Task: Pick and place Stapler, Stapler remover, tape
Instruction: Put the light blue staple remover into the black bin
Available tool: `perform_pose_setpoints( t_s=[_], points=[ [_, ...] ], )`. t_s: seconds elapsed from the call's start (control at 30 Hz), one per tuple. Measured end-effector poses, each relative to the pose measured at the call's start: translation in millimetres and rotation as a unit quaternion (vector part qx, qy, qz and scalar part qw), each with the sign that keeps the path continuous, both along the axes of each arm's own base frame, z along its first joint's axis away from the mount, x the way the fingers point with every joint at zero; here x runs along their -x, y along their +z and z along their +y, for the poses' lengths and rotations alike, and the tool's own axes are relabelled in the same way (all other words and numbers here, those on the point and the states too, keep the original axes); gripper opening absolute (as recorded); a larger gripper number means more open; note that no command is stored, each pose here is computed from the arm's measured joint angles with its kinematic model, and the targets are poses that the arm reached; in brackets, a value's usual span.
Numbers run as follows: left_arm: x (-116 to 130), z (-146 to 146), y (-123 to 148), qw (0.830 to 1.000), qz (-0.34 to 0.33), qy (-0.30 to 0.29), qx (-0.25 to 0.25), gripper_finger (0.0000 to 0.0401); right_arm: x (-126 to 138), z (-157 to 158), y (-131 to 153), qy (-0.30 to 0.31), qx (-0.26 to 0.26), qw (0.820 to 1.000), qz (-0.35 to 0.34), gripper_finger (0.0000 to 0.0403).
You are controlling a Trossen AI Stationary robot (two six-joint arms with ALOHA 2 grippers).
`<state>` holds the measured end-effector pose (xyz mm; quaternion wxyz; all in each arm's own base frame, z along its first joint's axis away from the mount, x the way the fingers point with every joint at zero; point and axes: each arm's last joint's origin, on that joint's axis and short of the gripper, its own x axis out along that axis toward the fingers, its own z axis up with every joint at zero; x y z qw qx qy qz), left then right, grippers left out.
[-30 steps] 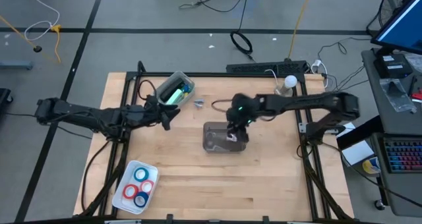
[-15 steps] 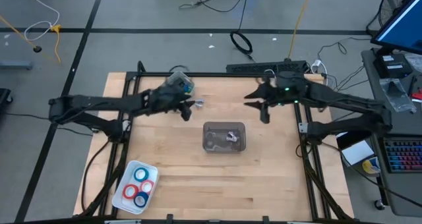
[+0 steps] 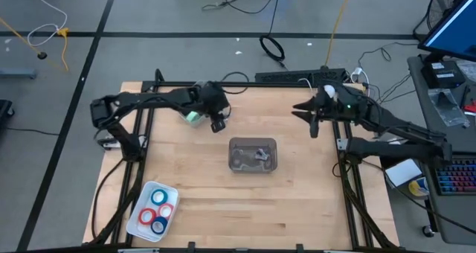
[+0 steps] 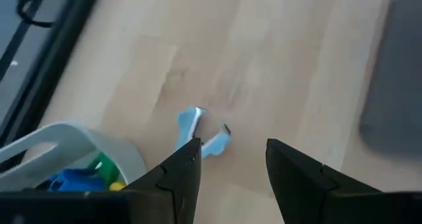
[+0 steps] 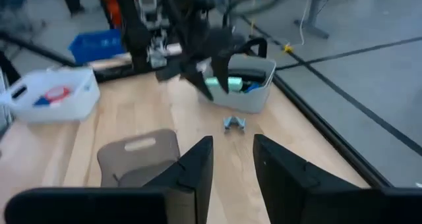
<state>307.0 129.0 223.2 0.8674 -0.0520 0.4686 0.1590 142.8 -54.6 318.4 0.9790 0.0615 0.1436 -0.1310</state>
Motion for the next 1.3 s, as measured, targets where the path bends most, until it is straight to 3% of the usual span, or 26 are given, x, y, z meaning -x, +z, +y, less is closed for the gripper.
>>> perform_pose_setpoints(
  t_s=[0.17,0.3,0.47,0.7,1.0,1.3],
  points=[
    [-7,3,-17,0.992,0.068,-0.101,-0.045,0.0170,11,2,-10,-0.016,-0.018,0.999,-0.027,0.0100],
    [-9,6,-27,0.981,0.103,-0.145,-0.080,0.0170,14,2,-14,-0.024,-0.025,0.999,-0.030,0.0100],
    [-12,7,-40,0.969,0.125,-0.191,-0.090,0.0170,15,1,-16,-0.028,-0.022,0.999,-0.026,0.0100],
    [-19,9,-61,0.966,0.144,-0.200,-0.084,0.0170,18,-4,-19,-0.044,-0.022,0.999,-0.007,0.0100],
    [-22,11,-61,0.968,0.130,-0.196,-0.091,0.0165,19,-9,-29,-0.065,-0.032,0.997,0.007,0.0100],
    [-24,12,-70,0.967,0.137,-0.199,-0.084,0.0069,19,-12,-39,-0.075,-0.043,0.996,0.004,0.0100]
  ],
)
